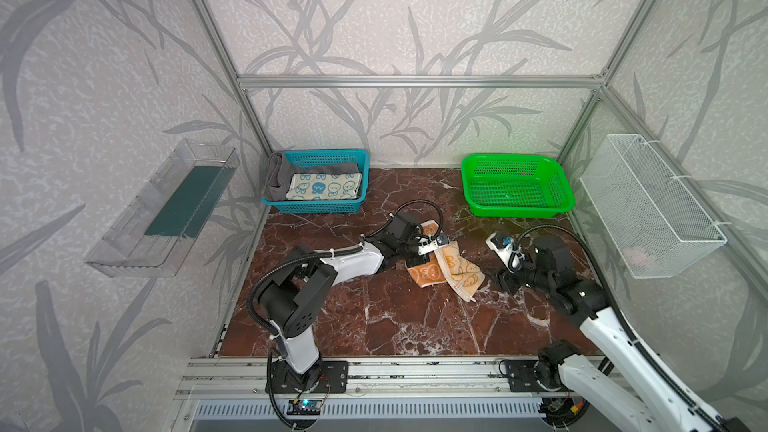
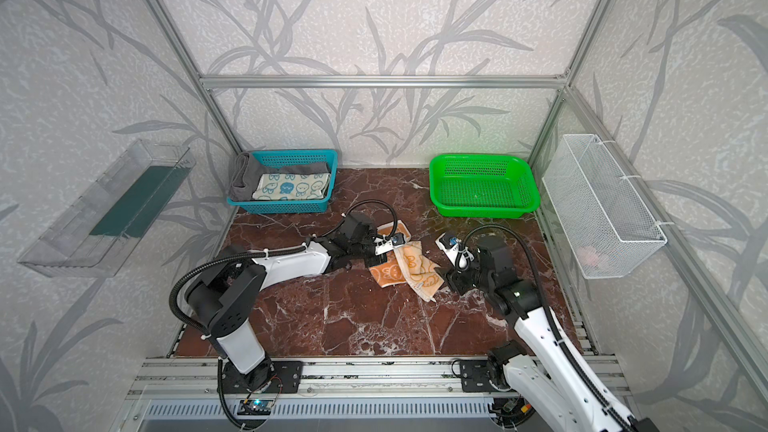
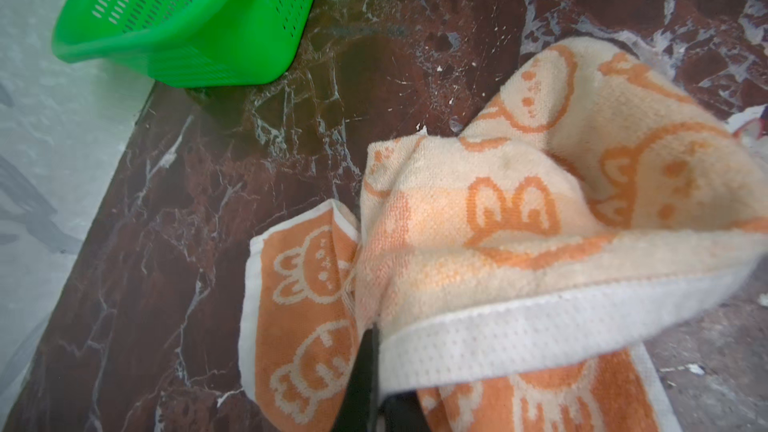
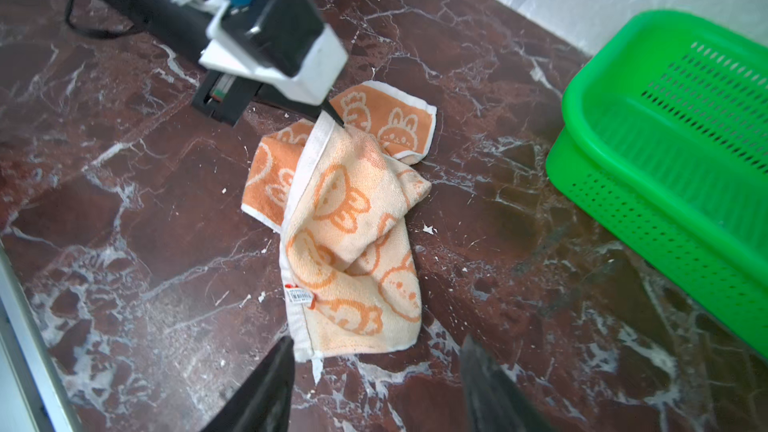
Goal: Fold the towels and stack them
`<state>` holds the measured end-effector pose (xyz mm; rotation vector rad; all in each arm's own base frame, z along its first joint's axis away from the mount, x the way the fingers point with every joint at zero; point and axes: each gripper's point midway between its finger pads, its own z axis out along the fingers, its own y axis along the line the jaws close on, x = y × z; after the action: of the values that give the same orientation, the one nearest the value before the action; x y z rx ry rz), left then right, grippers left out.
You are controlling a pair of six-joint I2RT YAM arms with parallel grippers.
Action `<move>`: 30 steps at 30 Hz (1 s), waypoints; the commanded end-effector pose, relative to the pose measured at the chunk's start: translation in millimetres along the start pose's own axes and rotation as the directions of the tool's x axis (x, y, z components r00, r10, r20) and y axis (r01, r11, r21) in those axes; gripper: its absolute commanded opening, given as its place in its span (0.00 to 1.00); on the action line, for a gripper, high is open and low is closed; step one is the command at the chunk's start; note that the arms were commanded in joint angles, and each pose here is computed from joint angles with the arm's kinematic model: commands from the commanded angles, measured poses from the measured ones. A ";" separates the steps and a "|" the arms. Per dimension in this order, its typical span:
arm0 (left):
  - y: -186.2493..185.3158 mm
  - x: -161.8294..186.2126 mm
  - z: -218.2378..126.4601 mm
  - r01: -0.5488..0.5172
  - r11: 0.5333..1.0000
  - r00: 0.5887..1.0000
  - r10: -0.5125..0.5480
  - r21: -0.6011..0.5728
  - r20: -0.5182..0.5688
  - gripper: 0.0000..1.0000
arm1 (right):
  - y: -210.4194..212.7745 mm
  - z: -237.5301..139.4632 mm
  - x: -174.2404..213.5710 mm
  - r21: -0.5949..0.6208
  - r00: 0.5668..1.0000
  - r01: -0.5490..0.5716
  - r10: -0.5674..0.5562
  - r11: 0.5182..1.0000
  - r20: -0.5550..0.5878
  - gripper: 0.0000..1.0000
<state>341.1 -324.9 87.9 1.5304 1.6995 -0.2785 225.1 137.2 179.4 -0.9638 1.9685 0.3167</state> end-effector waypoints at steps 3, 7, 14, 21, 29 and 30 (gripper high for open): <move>5.0 7.5 0.3 0.137 0.990 0.990 -0.136 0.037 -0.042 0.00 | 40.5 -18.3 12.4 -0.144 0.940 0.339 -0.341 0.930 0.009 0.62; 10.5 10.9 -0.5 0.171 0.984 0.985 -0.169 0.041 -0.047 0.00 | 71.9 -8.0 27.0 -0.270 0.884 0.442 -0.466 0.855 -0.028 0.68; 12.7 15.7 -3.1 0.194 0.979 0.979 -0.189 0.059 -0.082 0.00 | 91.3 41.3 40.1 -0.312 0.867 0.443 -0.490 0.841 -0.091 0.59; 16.1 25.6 -1.4 0.224 0.972 0.971 -0.217 0.066 -0.098 0.00 | 91.3 72.0 66.0 -0.317 0.843 0.436 -0.505 0.842 -0.183 0.52; 15.6 30.7 2.6 0.241 0.968 0.965 -0.231 0.073 -0.124 0.00 | 71.6 98.5 82.8 -0.242 0.825 0.383 -0.448 0.892 -0.345 0.45; 16.5 31.4 2.8 0.241 0.968 0.965 -0.231 0.069 -0.127 0.00 | 71.0 101.0 85.2 -0.245 0.818 0.383 -0.450 0.891 -0.359 0.45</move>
<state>356.3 -299.5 69.6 1.4285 1.9726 -0.3881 194.3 194.6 38.4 -1.7042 2.0236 0.0871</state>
